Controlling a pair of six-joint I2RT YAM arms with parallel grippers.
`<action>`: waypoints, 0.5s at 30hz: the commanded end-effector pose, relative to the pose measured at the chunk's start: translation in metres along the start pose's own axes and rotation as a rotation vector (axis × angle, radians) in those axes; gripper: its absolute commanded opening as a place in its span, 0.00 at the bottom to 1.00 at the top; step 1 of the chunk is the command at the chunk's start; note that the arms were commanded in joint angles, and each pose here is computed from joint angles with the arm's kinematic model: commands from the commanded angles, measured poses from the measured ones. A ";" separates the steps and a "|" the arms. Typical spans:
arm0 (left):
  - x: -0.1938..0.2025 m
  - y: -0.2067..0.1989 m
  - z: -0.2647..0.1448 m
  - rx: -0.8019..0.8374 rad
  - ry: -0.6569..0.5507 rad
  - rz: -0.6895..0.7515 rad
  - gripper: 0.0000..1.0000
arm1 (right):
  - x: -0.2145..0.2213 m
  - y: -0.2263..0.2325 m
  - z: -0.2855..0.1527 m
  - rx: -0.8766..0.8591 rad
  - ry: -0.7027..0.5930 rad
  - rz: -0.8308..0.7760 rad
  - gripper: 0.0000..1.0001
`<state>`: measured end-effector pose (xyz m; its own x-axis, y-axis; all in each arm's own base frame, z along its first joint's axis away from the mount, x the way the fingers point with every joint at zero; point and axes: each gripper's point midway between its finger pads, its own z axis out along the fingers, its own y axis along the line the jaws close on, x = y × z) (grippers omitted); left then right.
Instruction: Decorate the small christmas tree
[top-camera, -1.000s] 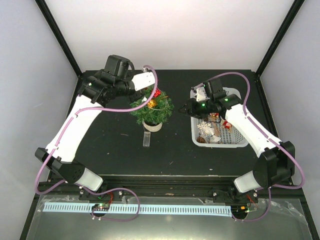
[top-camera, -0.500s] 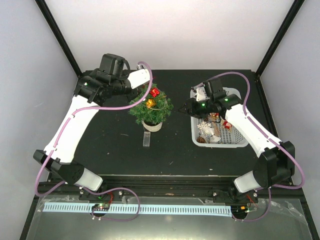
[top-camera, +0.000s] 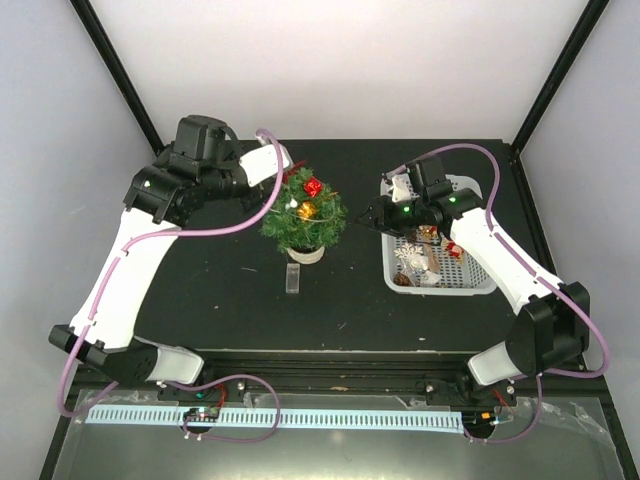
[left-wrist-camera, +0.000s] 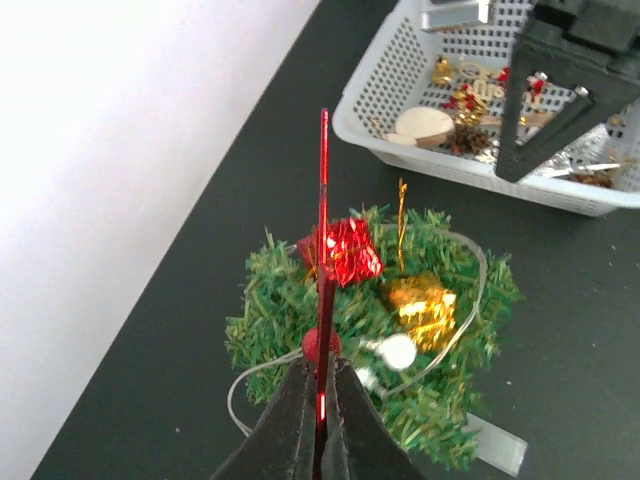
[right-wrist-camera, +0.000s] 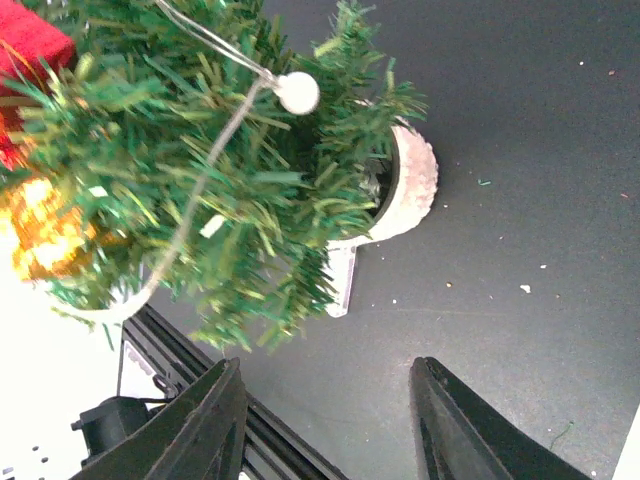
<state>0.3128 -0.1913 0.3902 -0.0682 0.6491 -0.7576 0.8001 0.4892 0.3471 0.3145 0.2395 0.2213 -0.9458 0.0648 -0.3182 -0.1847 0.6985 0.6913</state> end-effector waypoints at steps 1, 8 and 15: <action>0.003 -0.020 -0.004 0.061 -0.066 0.055 0.02 | -0.006 0.007 0.001 -0.028 -0.009 -0.018 0.47; 0.010 -0.028 -0.007 -0.033 -0.174 0.210 0.01 | -0.003 0.005 0.003 -0.026 0.000 -0.008 0.47; -0.004 -0.021 -0.013 -0.098 -0.236 0.267 0.02 | -0.003 0.002 0.006 -0.023 0.003 0.005 0.47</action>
<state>0.2861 -0.1912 0.3627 0.1465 0.6495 -0.7461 0.7825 0.3853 0.4891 0.3152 0.2410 0.2216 -0.9471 0.0670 -0.3139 -0.1825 0.6921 0.6983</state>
